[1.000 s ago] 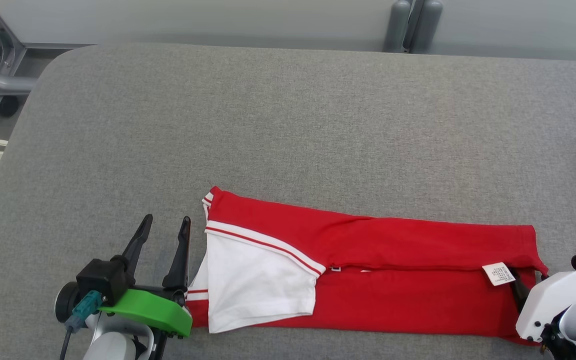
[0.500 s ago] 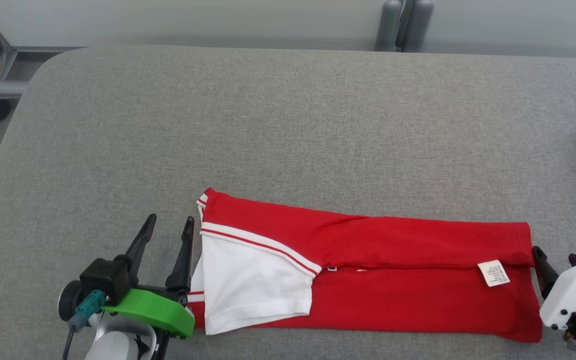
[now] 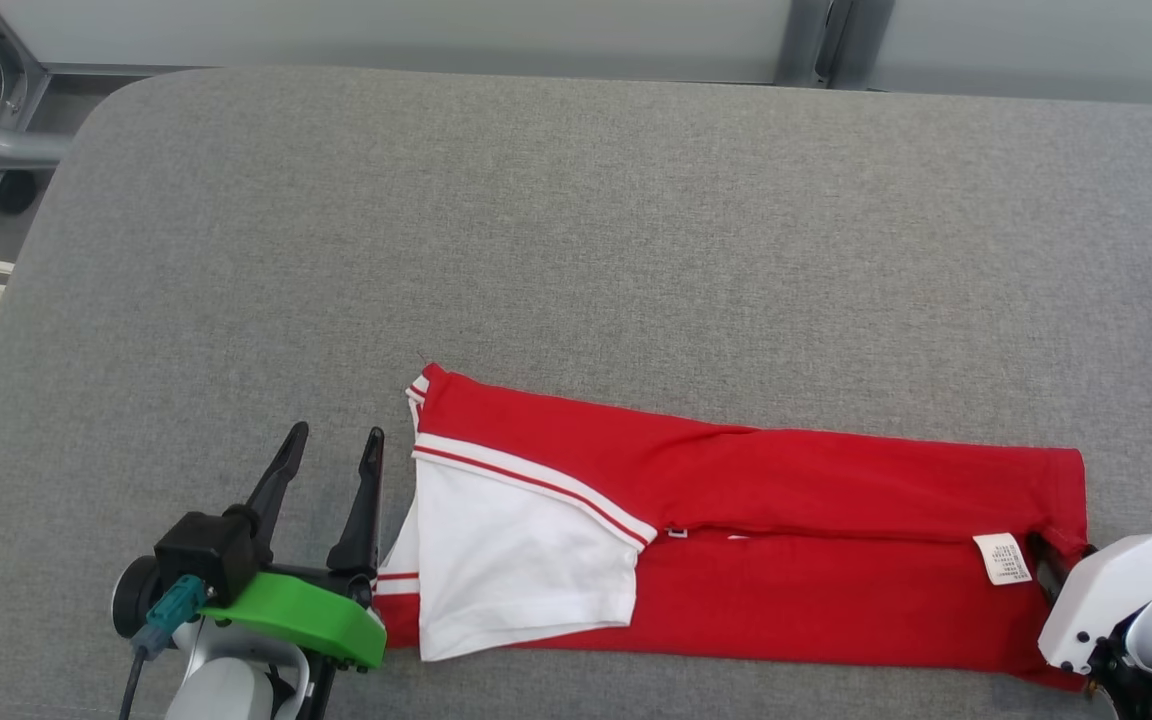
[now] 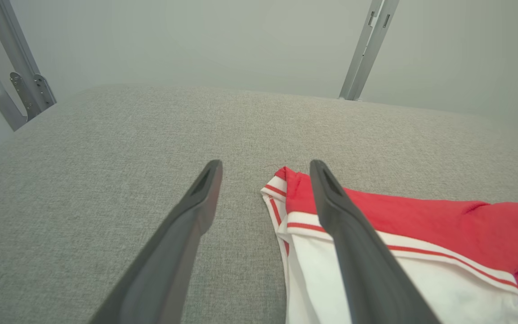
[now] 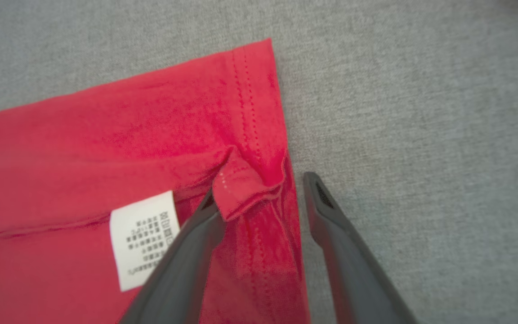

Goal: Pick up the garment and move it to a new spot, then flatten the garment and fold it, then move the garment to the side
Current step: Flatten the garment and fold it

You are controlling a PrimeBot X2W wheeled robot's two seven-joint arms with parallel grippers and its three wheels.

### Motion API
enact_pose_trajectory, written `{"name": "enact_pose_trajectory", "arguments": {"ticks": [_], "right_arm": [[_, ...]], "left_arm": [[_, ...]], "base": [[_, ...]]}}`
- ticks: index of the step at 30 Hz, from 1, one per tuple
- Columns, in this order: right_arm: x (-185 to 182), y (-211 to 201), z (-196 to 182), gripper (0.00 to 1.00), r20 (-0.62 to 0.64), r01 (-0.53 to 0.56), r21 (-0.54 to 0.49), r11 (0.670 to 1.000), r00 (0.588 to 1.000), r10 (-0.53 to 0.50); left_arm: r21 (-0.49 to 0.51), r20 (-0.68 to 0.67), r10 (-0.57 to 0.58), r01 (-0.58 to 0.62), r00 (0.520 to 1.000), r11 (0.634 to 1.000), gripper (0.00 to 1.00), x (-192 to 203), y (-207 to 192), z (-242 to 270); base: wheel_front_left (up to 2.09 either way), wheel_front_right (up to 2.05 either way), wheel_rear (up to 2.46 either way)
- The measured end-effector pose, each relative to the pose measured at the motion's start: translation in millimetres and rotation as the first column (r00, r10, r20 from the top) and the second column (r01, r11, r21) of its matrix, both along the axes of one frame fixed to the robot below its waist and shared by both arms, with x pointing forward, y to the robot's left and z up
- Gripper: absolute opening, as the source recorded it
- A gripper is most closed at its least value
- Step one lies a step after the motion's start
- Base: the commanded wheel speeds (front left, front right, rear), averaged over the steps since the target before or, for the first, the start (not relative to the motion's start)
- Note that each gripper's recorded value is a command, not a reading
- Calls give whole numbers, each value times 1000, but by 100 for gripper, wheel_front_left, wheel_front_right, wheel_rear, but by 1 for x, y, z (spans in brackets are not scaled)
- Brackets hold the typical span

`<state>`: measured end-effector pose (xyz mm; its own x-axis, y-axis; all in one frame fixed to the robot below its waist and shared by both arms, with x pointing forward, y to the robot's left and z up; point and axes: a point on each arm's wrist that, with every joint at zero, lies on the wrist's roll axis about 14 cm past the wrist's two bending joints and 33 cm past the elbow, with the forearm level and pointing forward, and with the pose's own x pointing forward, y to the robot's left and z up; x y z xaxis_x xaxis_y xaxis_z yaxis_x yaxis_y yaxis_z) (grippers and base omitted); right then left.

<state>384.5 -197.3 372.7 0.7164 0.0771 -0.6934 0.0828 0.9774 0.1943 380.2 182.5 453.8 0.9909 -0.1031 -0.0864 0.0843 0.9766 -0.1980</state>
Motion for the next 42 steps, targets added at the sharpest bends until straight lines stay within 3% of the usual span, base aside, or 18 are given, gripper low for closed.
{"name": "enact_pose_trajectory", "arguments": {"ticks": [4, 6, 15, 24, 35, 42], "right_arm": [[1, 4, -1, 28, -3, -9, 6, 1000, 1000, 9], [3, 6, -1, 1, -2, -15, 6, 1000, 1000, 15], [4, 4, 2, 0, 14, -6, -3, 1000, 1000, 6], [-1, -37, 21, 0, 67, 95, -69, 993, 994, -90], [-10, -93, 59, 0, 150, 227, -184, 956, 968, -201], [-11, -107, 79, 0, 184, 261, -235, 936, 958, -221]], "left_arm": [[0, 1, 0, 0, 1000, 1000, 100, 0, 0, 0], [0, -1, 0, 0, 1000, 1000, 100, -1, 0, 0], [-1, 9, 11, -11, 1000, 1000, 100, -3, 4, 4], [0, 20, -3, 3, 1000, 1000, 100, 0, -1, 7], [-4, 25, -23, 23, 999, 1000, 100, 2, -8, 8], [-2, 34, -19, 20, 999, 1000, 100, 0, -7, 11]], "base": [[0, 0, 0], [0, 0, 0], [0, 0, 0], [0, 0, 0], [0, 0, 0], [0, 0, 0]]}}
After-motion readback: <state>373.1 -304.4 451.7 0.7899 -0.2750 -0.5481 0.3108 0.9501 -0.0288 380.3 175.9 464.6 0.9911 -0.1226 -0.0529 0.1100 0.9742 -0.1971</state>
